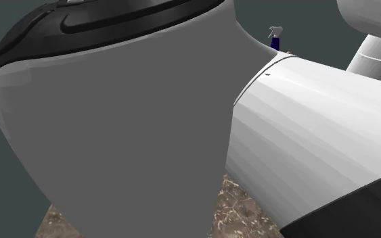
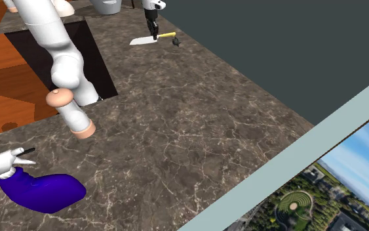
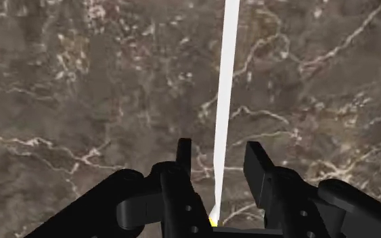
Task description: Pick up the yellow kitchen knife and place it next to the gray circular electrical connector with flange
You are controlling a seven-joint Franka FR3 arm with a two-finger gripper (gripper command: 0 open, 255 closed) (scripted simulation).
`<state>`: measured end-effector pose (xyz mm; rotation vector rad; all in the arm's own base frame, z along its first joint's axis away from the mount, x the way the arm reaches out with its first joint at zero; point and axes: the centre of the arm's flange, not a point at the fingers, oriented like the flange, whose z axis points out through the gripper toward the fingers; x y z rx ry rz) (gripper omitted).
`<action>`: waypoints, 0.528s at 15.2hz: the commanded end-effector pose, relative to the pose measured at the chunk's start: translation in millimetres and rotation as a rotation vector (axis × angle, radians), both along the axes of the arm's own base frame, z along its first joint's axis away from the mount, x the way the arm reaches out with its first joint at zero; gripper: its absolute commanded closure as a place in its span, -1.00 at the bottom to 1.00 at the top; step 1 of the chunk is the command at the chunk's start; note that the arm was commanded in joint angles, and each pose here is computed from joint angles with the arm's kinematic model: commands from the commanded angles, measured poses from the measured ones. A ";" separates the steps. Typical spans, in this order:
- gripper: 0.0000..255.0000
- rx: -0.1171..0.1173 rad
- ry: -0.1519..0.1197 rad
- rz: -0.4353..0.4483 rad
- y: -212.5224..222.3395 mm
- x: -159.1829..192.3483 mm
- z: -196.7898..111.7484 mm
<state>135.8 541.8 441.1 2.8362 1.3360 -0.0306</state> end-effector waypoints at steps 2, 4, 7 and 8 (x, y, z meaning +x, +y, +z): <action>-1.00 0.000 0.000 0.000 0.0 0.0 0.0; -1.00 0.000 0.000 0.000 0.0 0.0 0.0; -1.00 0.000 0.000 0.000 0.4 0.4 26.4; -1.00 0.000 0.000 0.000 0.5 0.6 39.6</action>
